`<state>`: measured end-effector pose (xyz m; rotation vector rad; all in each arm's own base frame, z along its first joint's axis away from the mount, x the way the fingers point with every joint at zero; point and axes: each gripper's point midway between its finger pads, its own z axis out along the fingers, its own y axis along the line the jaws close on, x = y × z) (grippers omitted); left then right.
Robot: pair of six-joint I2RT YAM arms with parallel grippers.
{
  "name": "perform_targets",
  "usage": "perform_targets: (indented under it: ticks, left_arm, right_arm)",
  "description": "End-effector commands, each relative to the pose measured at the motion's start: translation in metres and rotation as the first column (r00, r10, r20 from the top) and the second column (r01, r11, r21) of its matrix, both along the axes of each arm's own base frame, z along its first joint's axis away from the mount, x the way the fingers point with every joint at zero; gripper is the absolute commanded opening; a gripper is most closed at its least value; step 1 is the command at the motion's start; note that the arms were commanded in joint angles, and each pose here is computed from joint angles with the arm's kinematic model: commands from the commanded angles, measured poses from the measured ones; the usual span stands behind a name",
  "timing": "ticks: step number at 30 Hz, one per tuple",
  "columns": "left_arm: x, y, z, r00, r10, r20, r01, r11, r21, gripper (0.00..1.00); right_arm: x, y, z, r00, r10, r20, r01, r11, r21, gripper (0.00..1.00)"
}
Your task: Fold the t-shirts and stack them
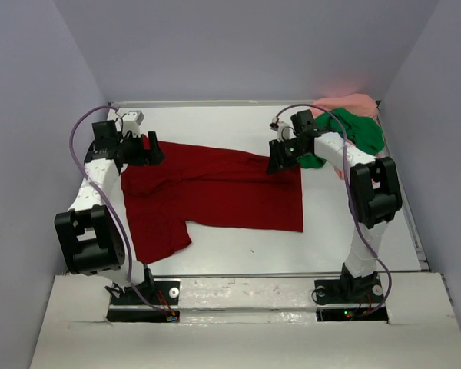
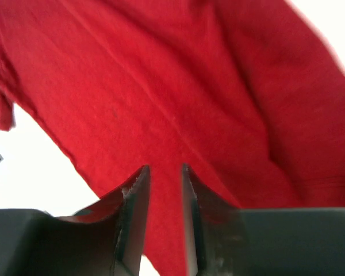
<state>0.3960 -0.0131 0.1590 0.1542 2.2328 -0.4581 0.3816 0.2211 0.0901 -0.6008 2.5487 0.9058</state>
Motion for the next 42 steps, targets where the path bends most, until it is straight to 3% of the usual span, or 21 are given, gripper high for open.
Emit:
perform_targets:
  ticks: [1,2,3,5,8,9,16,29,34,40,42]
  left_arm:
    - [0.011,-0.009,-0.005,0.998,-0.039,0.038,0.04,0.999,-0.001,0.99]
    - [0.013,-0.01,-0.006,0.999,-0.04,0.037,0.04,0.999,-0.007,0.99]
    - [0.014,-0.011,-0.012,0.999,-0.037,0.019,0.037,0.999,-0.016,0.99]
    - [0.015,-0.013,-0.019,0.999,-0.036,-0.009,0.035,0.999,-0.024,0.99]
    - [0.015,-0.013,-0.033,0.999,-0.029,-0.04,0.028,1.0,-0.012,0.99]
    - [0.016,-0.012,-0.034,0.999,-0.028,-0.038,0.028,1.0,-0.006,0.99]
    - [0.016,-0.012,-0.034,1.0,-0.024,-0.021,0.024,1.0,0.006,0.99]
    - [0.013,-0.013,-0.027,1.0,-0.011,0.015,0.011,1.0,0.021,0.99]
    - [0.012,-0.011,-0.019,0.998,0.009,0.057,-0.011,0.999,0.035,0.99]
    - [0.006,-0.014,-0.003,0.996,-0.014,0.089,0.011,0.999,0.038,0.99]
    - [0.001,-0.015,0.01,0.992,-0.019,0.125,0.014,0.999,0.044,0.99]
  right_arm:
    - [0.034,0.003,0.04,0.977,-0.006,0.215,0.006,1.0,0.001,0.38]
    - [0.038,0.002,0.042,0.974,-0.008,0.226,0.01,1.0,-0.004,0.38]
    - [0.042,0.003,0.044,0.973,-0.015,0.23,0.016,1.0,-0.002,0.31]
    - [0.048,0.009,0.046,0.974,-0.016,0.225,0.012,1.0,0.02,0.27]
    - [0.05,0.015,0.035,0.983,-0.013,0.181,0.006,0.999,0.041,0.1]
    - [0.051,0.015,0.031,0.985,-0.012,0.174,0.005,0.999,0.04,0.0]
    - [0.049,0.013,0.002,0.991,0.009,0.135,-0.01,1.0,0.011,0.0]
    - [0.075,-0.027,-0.015,0.958,-0.058,0.28,0.089,0.991,-0.102,0.0]
    - [0.085,-0.04,0.007,0.924,-0.125,0.362,0.15,0.988,-0.041,0.0]
    - [0.051,-0.022,0.053,0.934,-0.073,0.351,0.027,0.991,0.132,0.0]
    - [0.032,-0.014,0.095,0.913,-0.041,0.405,-0.045,0.979,0.199,0.0]
